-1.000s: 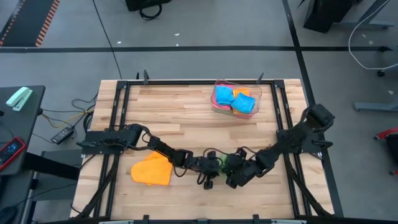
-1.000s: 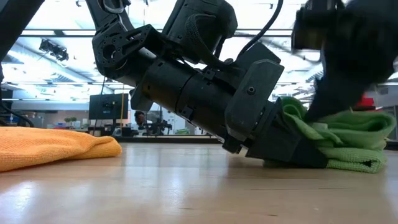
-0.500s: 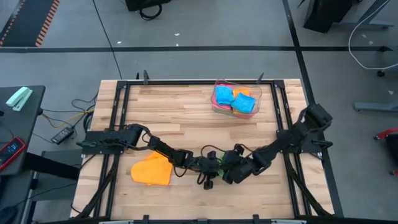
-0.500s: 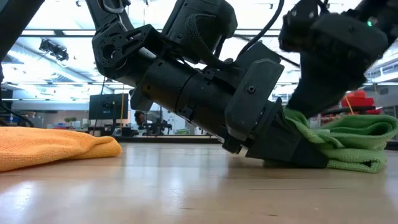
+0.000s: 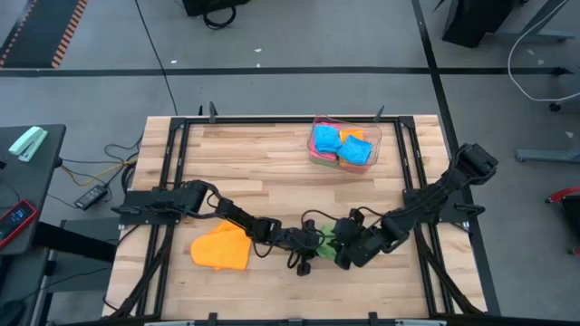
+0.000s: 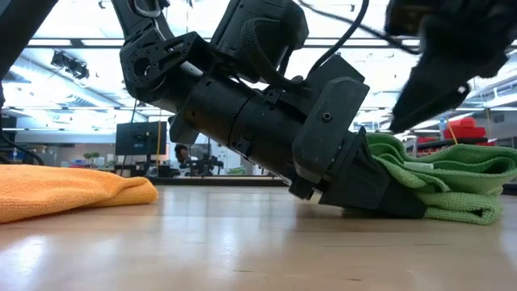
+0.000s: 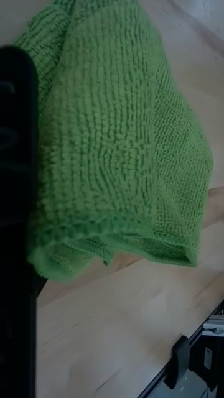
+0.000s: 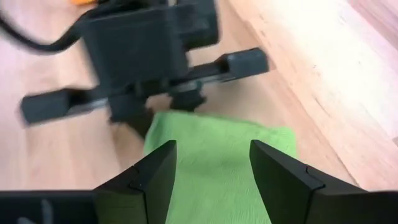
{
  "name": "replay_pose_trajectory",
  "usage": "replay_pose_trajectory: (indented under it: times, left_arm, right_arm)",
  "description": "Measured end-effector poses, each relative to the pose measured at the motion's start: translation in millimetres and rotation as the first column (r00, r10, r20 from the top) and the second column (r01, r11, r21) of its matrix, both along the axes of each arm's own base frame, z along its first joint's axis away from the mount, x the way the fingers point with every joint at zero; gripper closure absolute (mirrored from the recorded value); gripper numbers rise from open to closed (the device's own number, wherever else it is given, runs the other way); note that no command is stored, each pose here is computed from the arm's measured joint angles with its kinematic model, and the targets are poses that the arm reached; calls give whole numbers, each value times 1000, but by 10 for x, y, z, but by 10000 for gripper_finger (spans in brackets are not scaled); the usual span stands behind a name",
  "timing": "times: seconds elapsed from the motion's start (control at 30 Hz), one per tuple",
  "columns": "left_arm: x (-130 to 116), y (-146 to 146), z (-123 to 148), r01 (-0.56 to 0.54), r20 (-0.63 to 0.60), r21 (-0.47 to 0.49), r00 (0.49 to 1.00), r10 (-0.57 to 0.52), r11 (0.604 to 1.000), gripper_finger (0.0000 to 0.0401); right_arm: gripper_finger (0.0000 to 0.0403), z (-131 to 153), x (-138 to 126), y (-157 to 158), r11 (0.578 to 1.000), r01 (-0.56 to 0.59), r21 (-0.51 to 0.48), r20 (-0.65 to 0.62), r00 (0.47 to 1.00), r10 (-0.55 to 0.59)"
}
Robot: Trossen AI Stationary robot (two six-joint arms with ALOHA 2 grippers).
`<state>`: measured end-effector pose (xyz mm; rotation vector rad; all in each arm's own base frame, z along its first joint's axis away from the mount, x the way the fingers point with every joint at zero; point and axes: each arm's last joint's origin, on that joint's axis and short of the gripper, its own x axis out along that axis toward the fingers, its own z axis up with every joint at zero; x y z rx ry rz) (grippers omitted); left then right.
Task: Fold microfiber towels
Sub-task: Fold the green towel
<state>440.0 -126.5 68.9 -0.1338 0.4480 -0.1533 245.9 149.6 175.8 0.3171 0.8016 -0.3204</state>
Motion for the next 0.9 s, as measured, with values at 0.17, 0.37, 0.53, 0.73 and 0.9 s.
replay_pose_trajectory:
  times: [0.17, 0.37, 0.53, 0.73, 0.9]
  left_arm:
    - [-1, 0, -1, 0, -1, 0, 1000, 0, 1000, 375]
    - [0, 0, 0, -1, 0, 0, 1000, 1, 1000, 385]
    - [0, 0, 1, -1, 0, -2, 1000, 1, 1000, 384]
    - [0, 0, 0, -3, -1, -7, 1000, 3, 1000, 374]
    - [0, 0, -1, -3, -2, -6, 1000, 3, 1000, 380]
  right_arm:
    - [190, -38, -135, 153, 998, -54, -11, -38, 998, 54]
    - [190, -248, -156, 259, 1000, -3, -27, -64, 998, 1]
    - [190, -509, -16, 309, 1000, 5, -29, -56, 998, -6]
    - [190, -456, -27, 248, 1000, 28, 5, -92, 995, -28]
    - [190, -171, -88, 192, 999, 37, 21, -24, 999, -37]
